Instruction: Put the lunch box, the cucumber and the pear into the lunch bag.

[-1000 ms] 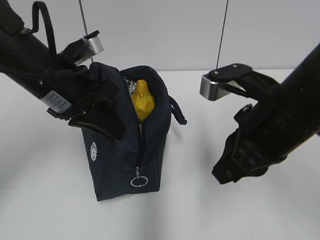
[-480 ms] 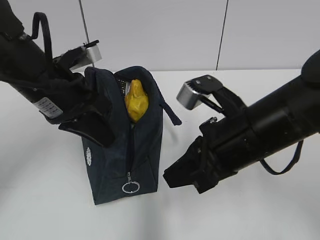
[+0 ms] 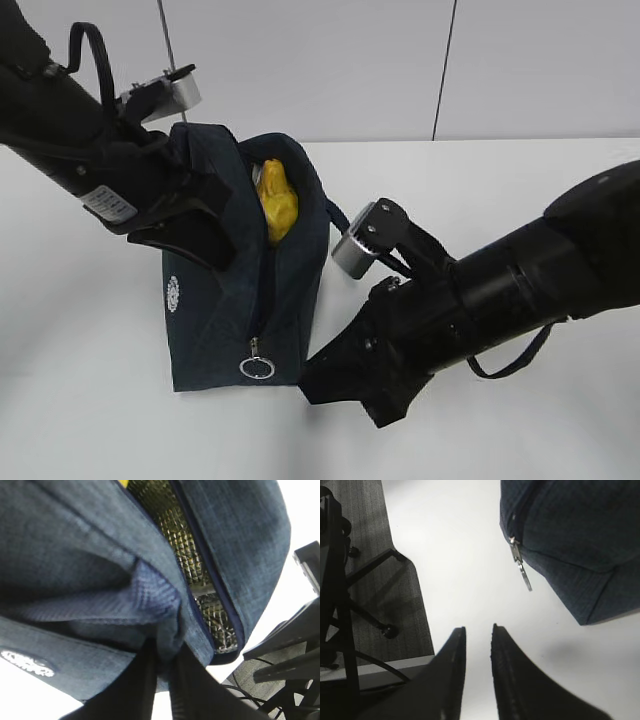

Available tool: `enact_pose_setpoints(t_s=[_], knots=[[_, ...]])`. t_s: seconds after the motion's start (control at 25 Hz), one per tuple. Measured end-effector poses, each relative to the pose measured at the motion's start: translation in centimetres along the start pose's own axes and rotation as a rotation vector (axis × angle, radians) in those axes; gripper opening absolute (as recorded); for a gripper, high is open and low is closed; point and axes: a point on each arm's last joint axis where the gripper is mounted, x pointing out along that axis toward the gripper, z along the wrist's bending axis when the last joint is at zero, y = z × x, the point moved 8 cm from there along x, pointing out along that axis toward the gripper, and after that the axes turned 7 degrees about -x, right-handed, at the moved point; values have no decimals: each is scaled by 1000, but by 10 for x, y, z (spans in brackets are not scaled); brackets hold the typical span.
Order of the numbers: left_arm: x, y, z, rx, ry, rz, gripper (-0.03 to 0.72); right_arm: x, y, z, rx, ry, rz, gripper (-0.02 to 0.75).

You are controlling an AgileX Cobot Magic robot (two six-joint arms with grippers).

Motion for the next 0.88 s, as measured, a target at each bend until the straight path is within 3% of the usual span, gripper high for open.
enact_pose_setpoints(t_s=[0.88], knots=[[0, -4, -1, -10, 9, -22, 3, 9, 4, -14, -355, 100, -88, 188]])
